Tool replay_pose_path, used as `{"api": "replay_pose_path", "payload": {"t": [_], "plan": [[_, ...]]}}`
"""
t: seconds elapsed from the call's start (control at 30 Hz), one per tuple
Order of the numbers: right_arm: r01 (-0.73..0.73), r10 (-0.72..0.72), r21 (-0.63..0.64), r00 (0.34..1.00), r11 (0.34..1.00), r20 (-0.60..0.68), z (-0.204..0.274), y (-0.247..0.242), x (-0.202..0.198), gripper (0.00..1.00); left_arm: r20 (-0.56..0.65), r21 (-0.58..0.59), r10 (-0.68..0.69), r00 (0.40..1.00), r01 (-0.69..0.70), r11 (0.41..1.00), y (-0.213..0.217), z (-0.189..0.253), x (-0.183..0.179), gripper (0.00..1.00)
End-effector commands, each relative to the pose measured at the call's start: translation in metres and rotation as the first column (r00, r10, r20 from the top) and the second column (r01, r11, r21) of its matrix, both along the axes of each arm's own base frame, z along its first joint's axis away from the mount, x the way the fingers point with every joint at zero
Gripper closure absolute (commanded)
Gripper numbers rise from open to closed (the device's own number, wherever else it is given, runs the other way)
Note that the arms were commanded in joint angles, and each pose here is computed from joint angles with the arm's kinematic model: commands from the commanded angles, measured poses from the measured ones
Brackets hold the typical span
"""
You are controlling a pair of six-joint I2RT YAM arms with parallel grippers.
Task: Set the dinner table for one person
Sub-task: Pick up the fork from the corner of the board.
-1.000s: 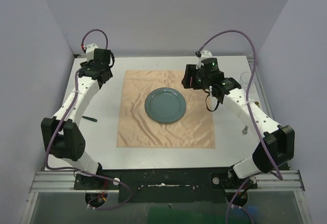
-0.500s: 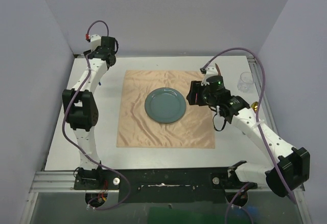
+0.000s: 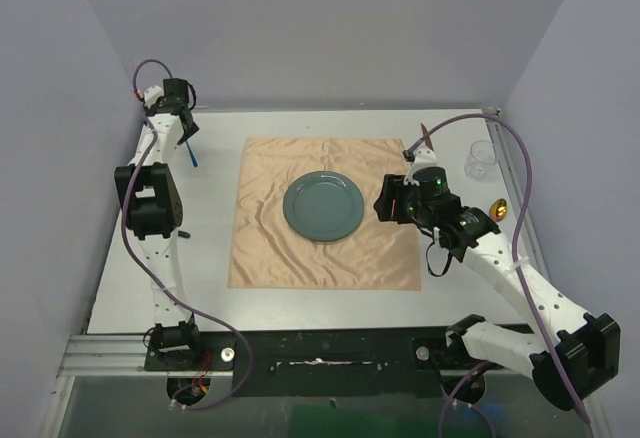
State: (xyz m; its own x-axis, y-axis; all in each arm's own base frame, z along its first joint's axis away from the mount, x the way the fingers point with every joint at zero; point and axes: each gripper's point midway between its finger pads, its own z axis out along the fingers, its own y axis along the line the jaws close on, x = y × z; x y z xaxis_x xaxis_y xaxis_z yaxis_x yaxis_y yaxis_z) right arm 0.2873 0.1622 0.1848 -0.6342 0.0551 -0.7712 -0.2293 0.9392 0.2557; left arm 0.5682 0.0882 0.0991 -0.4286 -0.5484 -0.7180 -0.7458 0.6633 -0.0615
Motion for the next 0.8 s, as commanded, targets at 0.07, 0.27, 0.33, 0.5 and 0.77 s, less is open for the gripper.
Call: {"api": "replay_pose_path", "payload": {"t": [0.07,0.27,0.33,0.5,0.77], "plan": [[0.026,-0.027,0.031,0.999,0.999,0.044,0.009,0.000,0.002,0.44,0.047,-0.213,-0.011,0.999,0.021,0.977,0.000,-0.023,0.022,0.51],[0.013,-0.013,0.014,1.000,1.000,-0.015,-0.012,0.006,0.006,0.44,0.063,-0.237,-0.042,0.997,0.056,0.970,0.000,-0.044,0.032,0.51],[0.009,-0.009,0.004,0.999,1.000,-0.032,-0.018,0.008,0.008,0.44,0.079,-0.274,-0.054,0.995,0.074,0.959,-0.003,-0.049,0.037,0.51],[0.001,-0.002,-0.013,0.998,1.000,-0.062,-0.028,0.012,0.013,0.45,0.112,-0.312,-0.063,0.992,0.095,0.945,-0.003,-0.055,0.045,0.52],[0.002,-0.005,-0.032,0.995,0.999,-0.103,-0.043,0.016,0.018,0.45,0.085,-0.306,-0.041,0.996,0.065,0.950,0.013,-0.061,0.047,0.52]]}}
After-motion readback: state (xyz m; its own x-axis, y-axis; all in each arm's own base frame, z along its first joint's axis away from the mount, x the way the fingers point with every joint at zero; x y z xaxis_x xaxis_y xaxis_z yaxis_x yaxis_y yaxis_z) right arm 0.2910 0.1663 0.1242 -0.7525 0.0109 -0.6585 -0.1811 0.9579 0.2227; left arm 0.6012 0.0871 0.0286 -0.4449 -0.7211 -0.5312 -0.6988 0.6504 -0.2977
